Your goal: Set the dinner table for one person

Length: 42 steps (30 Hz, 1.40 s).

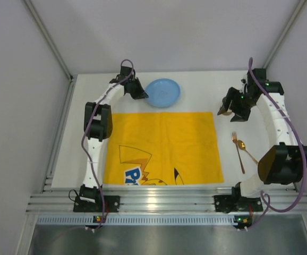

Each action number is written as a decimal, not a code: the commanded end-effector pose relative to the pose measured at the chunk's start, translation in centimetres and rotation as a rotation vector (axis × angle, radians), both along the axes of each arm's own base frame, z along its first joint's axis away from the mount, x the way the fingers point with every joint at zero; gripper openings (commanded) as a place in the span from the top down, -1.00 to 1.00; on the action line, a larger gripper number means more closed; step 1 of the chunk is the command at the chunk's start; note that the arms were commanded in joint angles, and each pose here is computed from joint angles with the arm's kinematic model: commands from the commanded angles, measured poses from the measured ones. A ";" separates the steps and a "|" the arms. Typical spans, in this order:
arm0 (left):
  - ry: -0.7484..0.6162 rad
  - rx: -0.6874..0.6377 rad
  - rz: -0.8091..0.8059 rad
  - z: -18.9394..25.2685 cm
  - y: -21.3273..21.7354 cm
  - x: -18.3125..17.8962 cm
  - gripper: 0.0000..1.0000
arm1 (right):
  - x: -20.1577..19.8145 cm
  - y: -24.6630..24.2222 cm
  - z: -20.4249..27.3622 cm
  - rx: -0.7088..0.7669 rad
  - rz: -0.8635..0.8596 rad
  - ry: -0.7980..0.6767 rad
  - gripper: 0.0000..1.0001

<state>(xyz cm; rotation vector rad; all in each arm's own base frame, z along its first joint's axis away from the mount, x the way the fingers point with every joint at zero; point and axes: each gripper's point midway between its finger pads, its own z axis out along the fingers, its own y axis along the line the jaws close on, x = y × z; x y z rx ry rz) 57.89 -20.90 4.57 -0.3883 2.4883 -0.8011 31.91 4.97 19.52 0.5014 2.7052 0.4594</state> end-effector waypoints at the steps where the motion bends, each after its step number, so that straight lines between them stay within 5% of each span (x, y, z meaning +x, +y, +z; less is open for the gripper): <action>1: -0.241 -0.087 -0.080 13.2 -1.6 -0.1 1.00 | 0.6 -0.3 3.7 -0.009 -0.010 -0.115 -0.34; 3: -0.282 -0.116 -0.136 17.0 -2.0 -2.3 1.00 | 0.6 -0.2 4.0 -0.002 -0.008 -0.125 -0.36; 5: -0.234 -0.080 -0.201 15.7 -2.3 -5.7 1.00 | 0.7 -0.3 4.2 -0.007 -0.011 -0.137 -0.40; 6: -0.260 -0.057 -0.223 17.6 -2.2 -7.6 1.00 | 0.8 -0.4 4.3 -0.012 -0.016 -0.138 -0.63; 7: -0.189 0.003 -0.281 14.5 -2.6 -10.6 1.00 | 0.9 -0.6 4.3 -0.022 -0.023 -0.139 -0.95; 9: -0.202 0.091 -0.324 14.6 -2.2 -14.3 1.00 | 1.1 -1.8 4.3 -0.078 -0.073 -0.137 -1.00; 13: -0.041 0.172 -0.402 7.8 -2.7 -24.0 1.00 | 1.8 -2.7 4.4 -0.097 -0.103 -0.137 -0.99; 16: 0.000 0.181 -0.373 6.1 -2.8 -27.6 1.00 | 2.5 -2.7 4.8 -0.091 -0.106 -0.147 -0.99; 30: -0.022 0.352 -0.273 3.1 -1.1 -27.2 0.99 | 1.8 -3.4 4.3 -0.132 -0.103 -0.128 -0.99; 32: 0.000 0.430 -0.244 2.1 0.3 -27.0 0.44 | 2.1 -3.6 4.0 -0.141 -0.109 -0.123 -0.99; 33: 0.001 0.447 -0.247 1.8 0.6 -27.1 -0.27 | 2.4 -3.8 3.7 -0.143 -0.112 -0.115 -0.99; 35: -0.003 0.479 -0.228 1.9 1.3 -26.9 -0.80 | 3.0 -4.4 3.7 -0.150 -0.133 -0.116 -0.99; 36: -0.011 0.481 -0.220 2.3 1.3 -26.8 -0.96 | 3.5 -4.8 3.2 -0.154 -0.144 -0.103 -0.99; 42: -0.078 0.496 -0.156 6.4 1.8 -25.2 -0.97 | 6.6 -9.4 1.7 -0.163 -0.293 -0.073 -0.99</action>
